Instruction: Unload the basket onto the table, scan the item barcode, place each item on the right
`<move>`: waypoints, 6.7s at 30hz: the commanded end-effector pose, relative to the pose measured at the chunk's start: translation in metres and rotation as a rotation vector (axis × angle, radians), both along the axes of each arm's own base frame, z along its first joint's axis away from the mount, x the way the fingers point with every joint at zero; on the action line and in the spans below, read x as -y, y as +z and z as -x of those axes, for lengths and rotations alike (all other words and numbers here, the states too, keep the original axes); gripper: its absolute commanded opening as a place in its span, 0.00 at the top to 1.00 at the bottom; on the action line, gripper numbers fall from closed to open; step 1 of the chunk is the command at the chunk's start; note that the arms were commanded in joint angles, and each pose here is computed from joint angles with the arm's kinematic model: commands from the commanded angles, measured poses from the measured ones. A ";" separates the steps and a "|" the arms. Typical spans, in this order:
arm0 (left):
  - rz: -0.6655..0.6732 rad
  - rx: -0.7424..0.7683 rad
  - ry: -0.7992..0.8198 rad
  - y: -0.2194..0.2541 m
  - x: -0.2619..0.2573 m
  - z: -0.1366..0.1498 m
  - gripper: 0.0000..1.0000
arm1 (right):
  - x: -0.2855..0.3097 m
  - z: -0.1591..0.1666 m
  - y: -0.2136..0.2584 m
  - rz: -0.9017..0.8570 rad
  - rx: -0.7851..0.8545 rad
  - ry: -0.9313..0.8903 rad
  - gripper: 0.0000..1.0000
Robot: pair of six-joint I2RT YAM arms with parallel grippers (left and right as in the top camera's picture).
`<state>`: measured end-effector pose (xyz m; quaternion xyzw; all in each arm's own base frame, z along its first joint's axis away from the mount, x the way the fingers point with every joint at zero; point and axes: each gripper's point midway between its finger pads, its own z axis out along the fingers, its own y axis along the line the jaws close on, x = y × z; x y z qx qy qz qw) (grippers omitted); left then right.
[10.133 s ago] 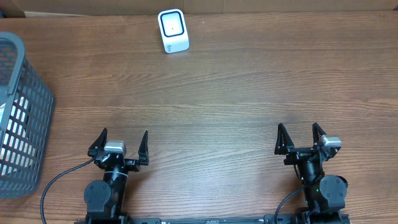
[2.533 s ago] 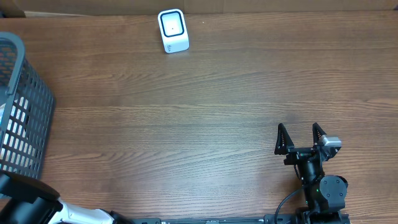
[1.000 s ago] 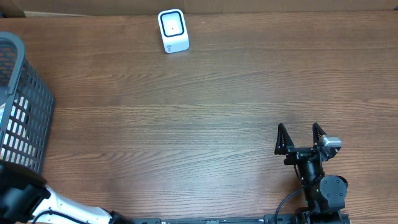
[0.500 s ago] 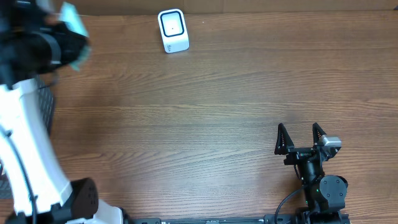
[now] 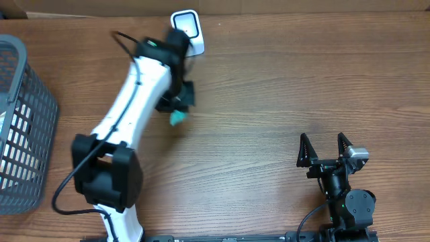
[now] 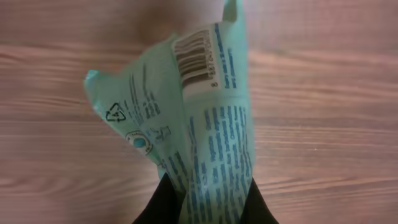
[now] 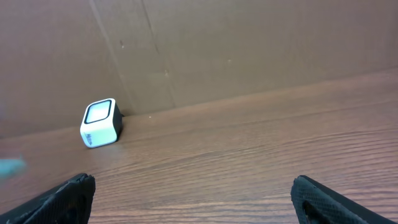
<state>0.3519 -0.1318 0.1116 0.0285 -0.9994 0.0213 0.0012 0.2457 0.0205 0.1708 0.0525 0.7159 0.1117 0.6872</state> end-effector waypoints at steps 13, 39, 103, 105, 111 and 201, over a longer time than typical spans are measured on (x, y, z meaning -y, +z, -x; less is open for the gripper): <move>-0.063 -0.055 -0.006 -0.067 0.024 0.043 0.35 | 0.001 0.000 -0.001 -0.003 0.007 -0.005 0.00; -0.227 0.487 0.750 0.233 -0.306 0.030 0.34 | 0.001 0.000 -0.001 -0.003 0.007 -0.005 0.00; -0.227 0.225 0.646 -0.073 -0.475 0.031 0.06 | 0.001 0.000 -0.001 -0.003 0.007 -0.005 0.00; -0.256 0.205 0.661 -0.073 -0.480 0.038 0.07 | 0.001 0.000 -0.001 -0.003 0.007 -0.005 0.00; -0.326 0.146 0.718 -0.074 -0.493 0.061 0.11 | 0.001 0.000 -0.001 -0.003 0.007 -0.005 0.00; -0.179 0.206 0.762 -0.106 -0.520 0.008 0.75 | 0.001 0.000 -0.001 -0.003 0.007 -0.005 0.00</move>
